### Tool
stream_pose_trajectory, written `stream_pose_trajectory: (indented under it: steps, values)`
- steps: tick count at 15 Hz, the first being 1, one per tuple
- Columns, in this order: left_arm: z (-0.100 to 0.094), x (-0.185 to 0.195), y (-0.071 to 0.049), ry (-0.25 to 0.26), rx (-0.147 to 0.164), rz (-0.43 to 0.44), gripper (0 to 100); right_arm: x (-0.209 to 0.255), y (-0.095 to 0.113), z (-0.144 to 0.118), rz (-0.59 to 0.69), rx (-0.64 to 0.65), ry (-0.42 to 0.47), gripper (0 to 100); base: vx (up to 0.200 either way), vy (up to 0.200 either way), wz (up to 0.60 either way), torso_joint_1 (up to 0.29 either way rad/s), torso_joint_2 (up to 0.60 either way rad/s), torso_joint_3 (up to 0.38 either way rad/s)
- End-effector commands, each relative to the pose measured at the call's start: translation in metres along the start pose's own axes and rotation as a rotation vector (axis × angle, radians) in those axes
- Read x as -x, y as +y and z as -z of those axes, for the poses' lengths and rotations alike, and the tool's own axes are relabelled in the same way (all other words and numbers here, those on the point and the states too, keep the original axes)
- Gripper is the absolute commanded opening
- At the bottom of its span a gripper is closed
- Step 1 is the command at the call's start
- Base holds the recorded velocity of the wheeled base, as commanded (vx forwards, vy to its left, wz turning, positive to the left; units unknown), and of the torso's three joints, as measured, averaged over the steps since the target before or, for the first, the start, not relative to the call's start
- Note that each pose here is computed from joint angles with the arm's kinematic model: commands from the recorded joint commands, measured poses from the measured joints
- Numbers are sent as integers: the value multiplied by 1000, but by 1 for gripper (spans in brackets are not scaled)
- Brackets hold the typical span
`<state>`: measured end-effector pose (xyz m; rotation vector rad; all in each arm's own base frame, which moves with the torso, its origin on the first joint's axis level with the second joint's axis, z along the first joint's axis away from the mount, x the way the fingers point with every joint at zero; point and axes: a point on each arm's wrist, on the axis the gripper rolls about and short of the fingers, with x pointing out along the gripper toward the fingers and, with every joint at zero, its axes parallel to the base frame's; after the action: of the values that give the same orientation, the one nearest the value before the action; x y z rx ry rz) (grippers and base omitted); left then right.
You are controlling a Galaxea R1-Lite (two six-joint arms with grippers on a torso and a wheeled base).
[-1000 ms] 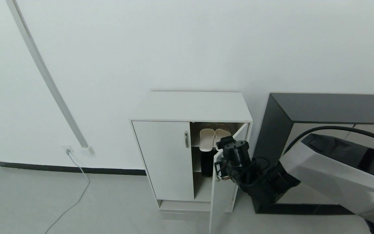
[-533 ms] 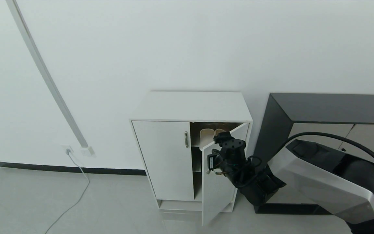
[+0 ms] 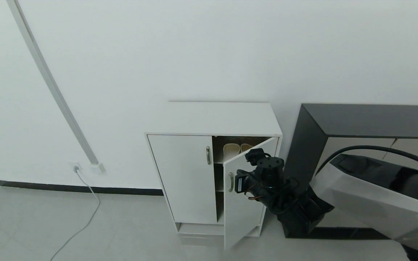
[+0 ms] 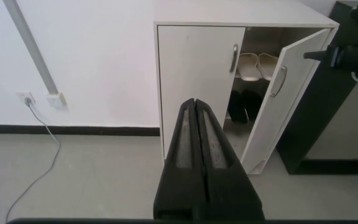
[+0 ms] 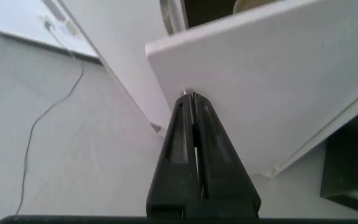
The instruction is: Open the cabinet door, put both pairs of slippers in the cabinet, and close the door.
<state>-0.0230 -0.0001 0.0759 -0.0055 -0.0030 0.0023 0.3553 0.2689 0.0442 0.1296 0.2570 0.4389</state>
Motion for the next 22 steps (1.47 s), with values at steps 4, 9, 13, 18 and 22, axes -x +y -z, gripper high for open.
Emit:
stream_pose_trajectory:
  steps: [4, 9, 13, 18, 22]
  values:
    - [0, 0, 0, 1, -1, -1, 0, 52, -7, -11, -17, 35, 63, 0, 50, 0, 0, 2, 1, 1]
    - [0, 0, 0, 1, -1, -1, 0, 71, -14, 1, -16, 50, 64, 0, 200, 0, 0, -2, 4, 1]
    - [0, 0, 0, 1, -1, -1, 0, 94, -23, 22, -16, 83, 98, 0, 150, 0, 0, 5, -1, 2]
    - [0, 0, 0, 1, -1, -1, 0, 115, -22, 39, -66, 102, 120, 0, 0, 0, 0, 0, 0, 0]
    - [0, 0, 0, 1, 1, -1, 0, 86, -17, 44, -72, 104, 89, 0, 0, 0, 0, 0, 0, 0]
